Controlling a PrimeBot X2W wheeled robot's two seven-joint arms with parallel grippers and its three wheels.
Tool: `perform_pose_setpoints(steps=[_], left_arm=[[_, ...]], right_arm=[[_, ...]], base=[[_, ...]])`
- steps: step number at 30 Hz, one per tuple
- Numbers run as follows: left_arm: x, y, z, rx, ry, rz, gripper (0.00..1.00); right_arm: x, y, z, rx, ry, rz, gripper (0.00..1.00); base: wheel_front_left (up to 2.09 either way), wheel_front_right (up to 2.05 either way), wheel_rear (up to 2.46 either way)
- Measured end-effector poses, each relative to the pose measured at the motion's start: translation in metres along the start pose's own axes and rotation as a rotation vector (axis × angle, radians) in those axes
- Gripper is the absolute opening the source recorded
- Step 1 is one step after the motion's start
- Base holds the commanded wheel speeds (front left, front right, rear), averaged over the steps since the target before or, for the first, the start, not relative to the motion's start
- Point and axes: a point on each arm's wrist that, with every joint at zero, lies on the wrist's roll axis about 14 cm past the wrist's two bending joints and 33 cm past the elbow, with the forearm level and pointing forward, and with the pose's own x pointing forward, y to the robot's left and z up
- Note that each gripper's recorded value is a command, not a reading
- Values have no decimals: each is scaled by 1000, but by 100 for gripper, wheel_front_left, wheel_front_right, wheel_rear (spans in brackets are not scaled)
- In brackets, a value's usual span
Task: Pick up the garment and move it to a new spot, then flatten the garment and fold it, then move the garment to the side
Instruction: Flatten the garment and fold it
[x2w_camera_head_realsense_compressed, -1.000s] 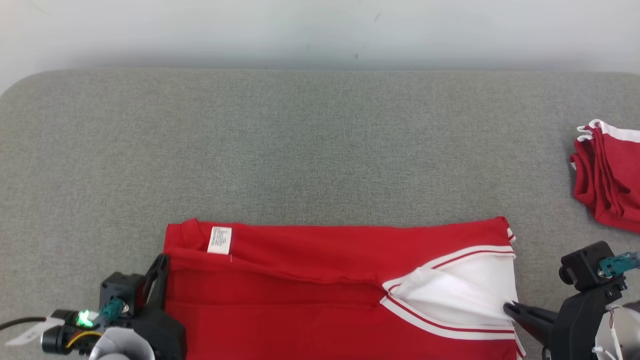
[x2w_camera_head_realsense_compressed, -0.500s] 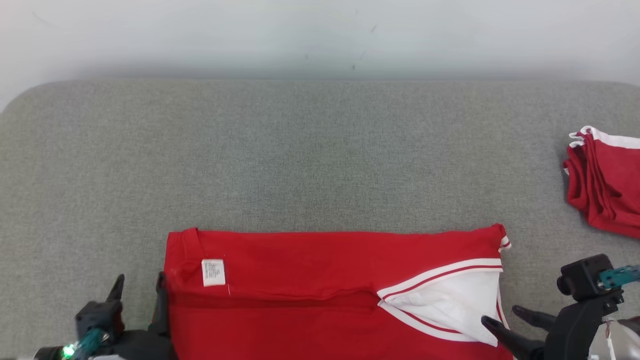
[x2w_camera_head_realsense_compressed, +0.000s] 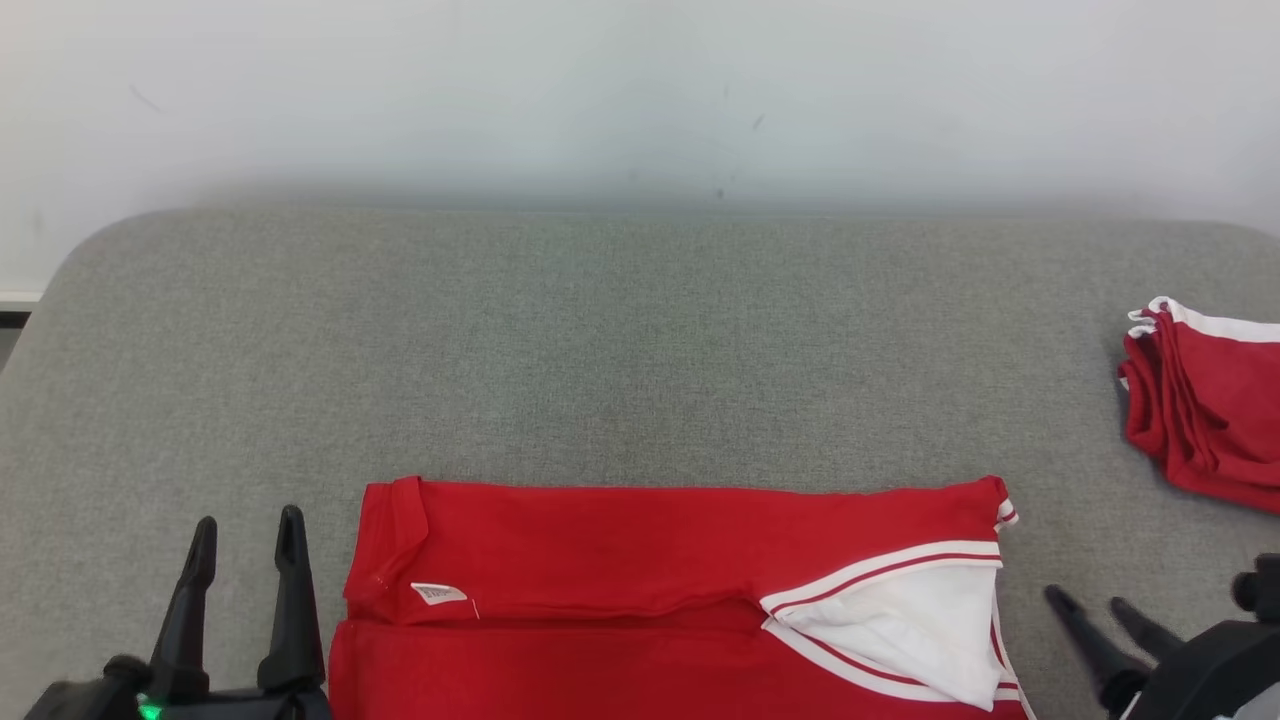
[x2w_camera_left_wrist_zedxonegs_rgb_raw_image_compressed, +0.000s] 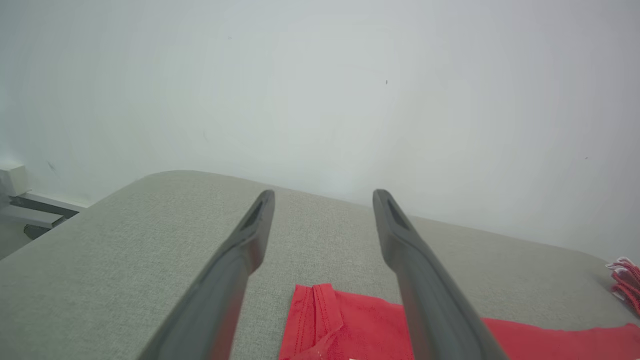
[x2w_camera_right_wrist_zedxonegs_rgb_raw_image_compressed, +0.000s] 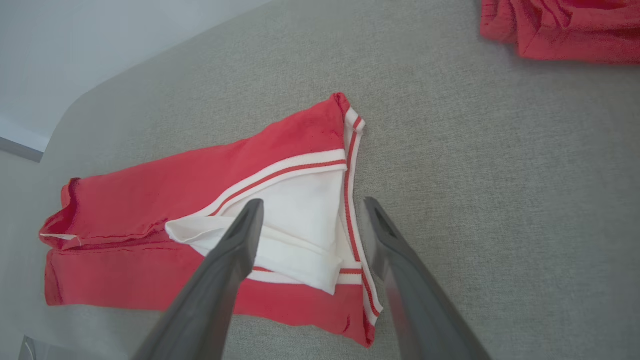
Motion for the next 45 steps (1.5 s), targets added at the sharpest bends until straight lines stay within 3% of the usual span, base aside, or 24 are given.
perform_pose_setpoints(steps=[7,28,34,37,38,45], left_arm=[[-15,5,9,-153,-52,-14,100],[-14,19,-25,-123,40,10,100],[-11,21,-33,-121,61,11,100],[-12,21,-37,-121,76,13,100],[-11,20,-39,-120,80,10,100],[-7,14,-39,-122,83,-18,100]], right_arm=[[7,-38,11,14,-70,-151,100],[70,-24,-44,-34,220,-132,100],[87,-5,-55,-47,270,-73,100],[91,1,-61,-56,291,-54,18],[93,1,-61,-57,291,-51,0],[86,-23,-41,-16,184,-126,0]], base=[[0,0,0],[0,0,0],[0,0,0],[0,0,0],[0,0,0],[0,0,0]])
